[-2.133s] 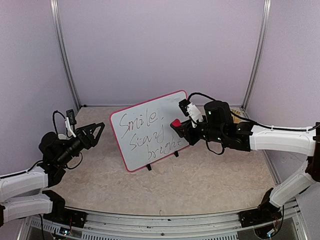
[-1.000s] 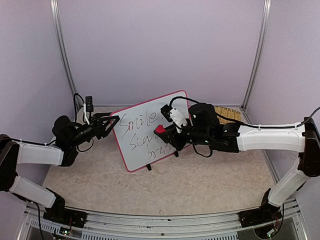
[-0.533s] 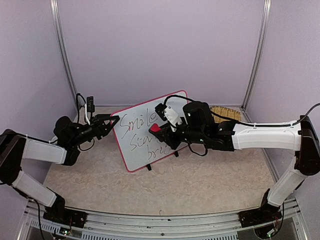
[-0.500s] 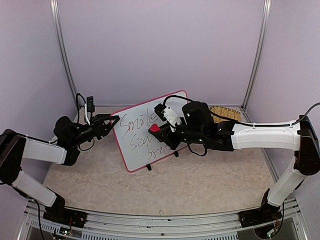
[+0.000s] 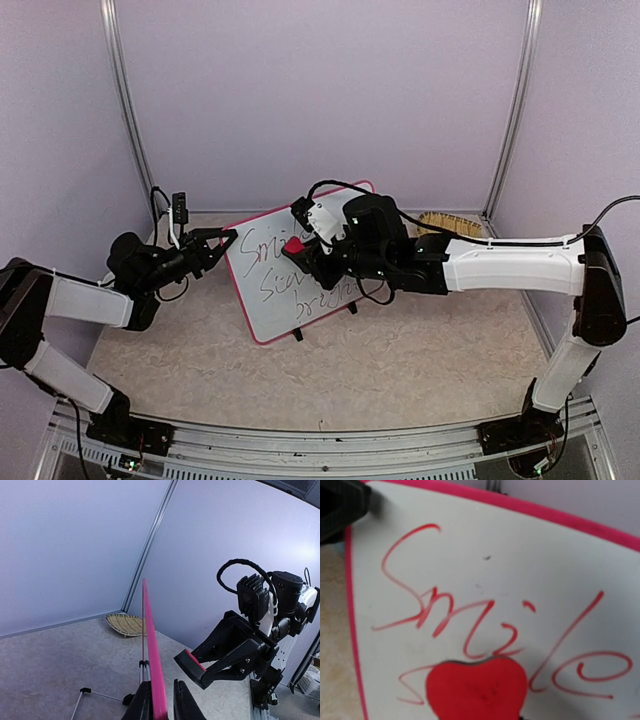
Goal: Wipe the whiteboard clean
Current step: Hold the whiteboard at the center of the board, then erase the whiteboard at the center of the board.
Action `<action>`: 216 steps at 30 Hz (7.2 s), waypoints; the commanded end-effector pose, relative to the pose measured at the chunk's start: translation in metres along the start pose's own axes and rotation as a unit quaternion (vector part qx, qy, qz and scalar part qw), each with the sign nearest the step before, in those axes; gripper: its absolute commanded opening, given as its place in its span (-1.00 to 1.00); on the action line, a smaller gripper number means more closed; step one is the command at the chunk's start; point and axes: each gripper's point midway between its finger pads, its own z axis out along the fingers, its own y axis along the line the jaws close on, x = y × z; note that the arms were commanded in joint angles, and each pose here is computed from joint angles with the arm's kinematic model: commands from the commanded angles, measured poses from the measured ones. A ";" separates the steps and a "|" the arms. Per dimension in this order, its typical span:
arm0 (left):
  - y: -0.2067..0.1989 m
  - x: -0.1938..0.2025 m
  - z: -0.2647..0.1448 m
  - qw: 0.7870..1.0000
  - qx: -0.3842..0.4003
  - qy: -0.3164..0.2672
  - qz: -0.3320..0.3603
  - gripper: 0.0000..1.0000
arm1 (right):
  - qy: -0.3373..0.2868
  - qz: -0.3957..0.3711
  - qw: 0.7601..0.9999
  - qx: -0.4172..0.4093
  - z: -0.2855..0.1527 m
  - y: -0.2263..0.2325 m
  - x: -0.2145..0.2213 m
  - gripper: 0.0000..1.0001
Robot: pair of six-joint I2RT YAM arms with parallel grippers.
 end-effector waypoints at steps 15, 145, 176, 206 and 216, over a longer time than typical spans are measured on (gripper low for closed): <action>0.005 0.001 -0.001 1.000 -0.001 -0.009 0.008 -1.00 | -0.051 -0.036 0.991 0.120 0.020 0.003 -0.045 -0.45; 0.017 0.009 0.003 1.000 -0.023 0.002 -0.011 -1.00 | -0.016 -0.137 0.967 0.215 0.089 0.027 -0.003 -0.48; 0.015 0.009 0.004 1.000 -0.019 0.002 -0.008 -1.00 | -0.074 -0.088 0.963 0.243 0.072 -0.026 -0.061 -0.45; 0.015 0.008 0.004 1.000 -0.021 0.001 -0.008 -1.00 | 0.001 -0.111 0.982 0.152 0.093 0.037 0.016 -0.49; 0.017 0.008 0.004 1.000 -0.025 0.001 -0.010 -1.00 | 0.042 -0.122 0.979 0.158 0.099 0.041 0.046 -0.52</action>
